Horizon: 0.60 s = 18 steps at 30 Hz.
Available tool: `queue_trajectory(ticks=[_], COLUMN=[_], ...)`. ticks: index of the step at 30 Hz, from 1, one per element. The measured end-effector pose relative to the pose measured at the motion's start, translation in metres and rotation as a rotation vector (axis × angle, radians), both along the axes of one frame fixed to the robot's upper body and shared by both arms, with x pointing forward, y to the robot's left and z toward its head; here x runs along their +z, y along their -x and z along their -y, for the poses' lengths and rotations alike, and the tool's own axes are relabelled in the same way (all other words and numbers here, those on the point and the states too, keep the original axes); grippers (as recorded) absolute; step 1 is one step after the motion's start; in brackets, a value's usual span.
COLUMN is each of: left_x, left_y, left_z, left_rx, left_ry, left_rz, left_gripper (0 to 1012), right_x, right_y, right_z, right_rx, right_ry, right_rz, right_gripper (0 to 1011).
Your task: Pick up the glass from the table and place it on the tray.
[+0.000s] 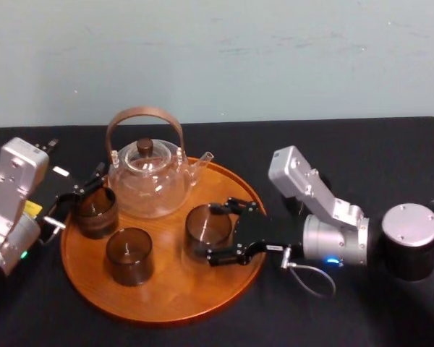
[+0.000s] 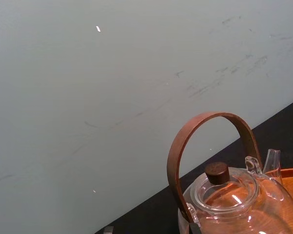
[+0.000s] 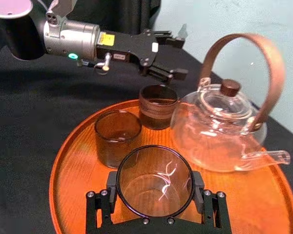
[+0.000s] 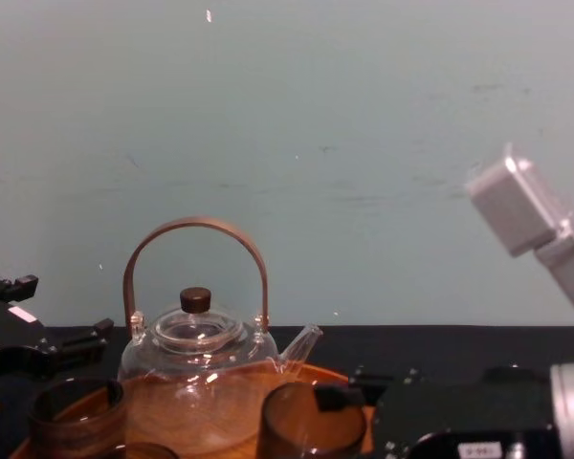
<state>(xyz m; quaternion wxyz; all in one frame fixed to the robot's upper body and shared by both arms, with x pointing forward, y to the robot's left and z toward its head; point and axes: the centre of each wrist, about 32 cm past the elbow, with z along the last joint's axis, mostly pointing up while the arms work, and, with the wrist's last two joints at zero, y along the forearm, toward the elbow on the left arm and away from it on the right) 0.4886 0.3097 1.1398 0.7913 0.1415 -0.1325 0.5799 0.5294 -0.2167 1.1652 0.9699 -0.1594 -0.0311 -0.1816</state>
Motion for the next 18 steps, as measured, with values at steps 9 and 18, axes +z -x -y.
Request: queue_trajectory(ticks=[9, 18], left_x=[0.0, 0.0], left_y=[0.0, 0.0], left_z=[0.0, 0.0], left_rx=[0.0, 0.0], left_ry=[0.0, 0.0], left_rz=[0.0, 0.0], left_gripper=[1001, 1001], right_x=[-0.013, -0.023], right_y=[-0.002, -0.002], right_z=[-0.007, -0.007], right_rx=[0.015, 0.012], right_ry=[-0.001, -0.005], right_rz=[-0.037, -0.07], right_gripper=[906, 906])
